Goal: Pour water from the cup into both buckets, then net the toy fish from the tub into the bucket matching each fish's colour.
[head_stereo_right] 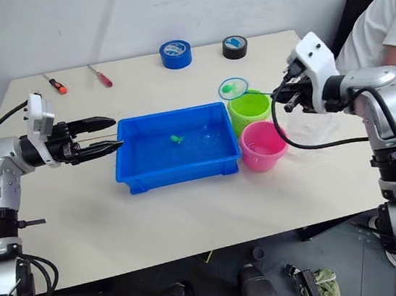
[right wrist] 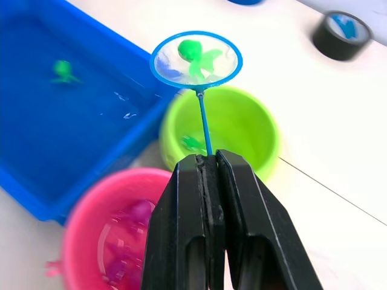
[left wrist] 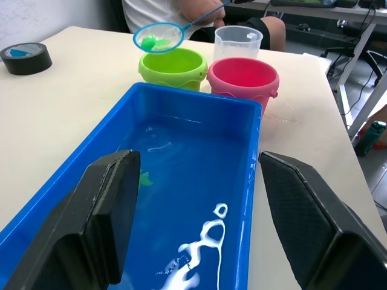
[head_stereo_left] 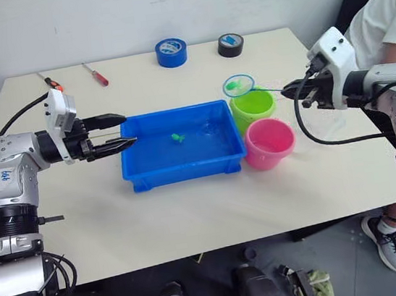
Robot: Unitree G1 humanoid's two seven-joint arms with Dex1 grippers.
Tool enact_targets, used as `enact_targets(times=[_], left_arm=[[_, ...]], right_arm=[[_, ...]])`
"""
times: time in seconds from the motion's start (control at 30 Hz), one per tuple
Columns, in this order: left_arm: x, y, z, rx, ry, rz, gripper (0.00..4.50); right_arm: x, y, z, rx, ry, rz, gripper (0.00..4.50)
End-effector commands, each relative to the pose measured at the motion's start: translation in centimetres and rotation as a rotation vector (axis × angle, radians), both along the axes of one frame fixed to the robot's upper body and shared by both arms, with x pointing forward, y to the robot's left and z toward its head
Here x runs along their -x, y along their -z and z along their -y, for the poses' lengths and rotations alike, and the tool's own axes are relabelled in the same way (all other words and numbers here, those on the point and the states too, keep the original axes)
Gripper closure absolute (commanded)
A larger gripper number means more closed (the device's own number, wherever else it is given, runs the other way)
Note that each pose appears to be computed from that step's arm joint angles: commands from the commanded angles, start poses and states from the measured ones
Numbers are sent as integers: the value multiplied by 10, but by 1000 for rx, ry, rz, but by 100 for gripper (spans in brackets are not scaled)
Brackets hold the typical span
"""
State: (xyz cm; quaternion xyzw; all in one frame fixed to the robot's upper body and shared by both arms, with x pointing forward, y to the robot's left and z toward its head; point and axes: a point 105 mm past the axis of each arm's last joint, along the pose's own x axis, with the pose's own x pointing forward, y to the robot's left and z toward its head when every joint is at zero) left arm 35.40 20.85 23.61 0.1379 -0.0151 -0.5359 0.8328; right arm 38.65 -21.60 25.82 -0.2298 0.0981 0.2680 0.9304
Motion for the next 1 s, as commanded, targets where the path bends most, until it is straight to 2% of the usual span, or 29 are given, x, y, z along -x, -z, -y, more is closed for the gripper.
enact_targets(times=[0.03,0.2,0.4,0.57,0.73,1.0], left_arm=[[-1,-10,2,-9,15,46,104],[-1,-10,2,-9,18,47,104],[-2,-10,2,-8,18,47,104],[-3,-10,3,-8,20,45,104],[-4,-9,4,-7,21,44,104],[-7,-7,7,-3,29,40,104]], right_arm=[[-3,-11,18,162,55,106,450],[-4,-5,19,400,43,204,450],[8,1,15,682,-30,309,450],[18,0,7,913,-83,471,450],[28,1,7,1066,-70,602,450],[33,11,9,1205,-41,687,450]])
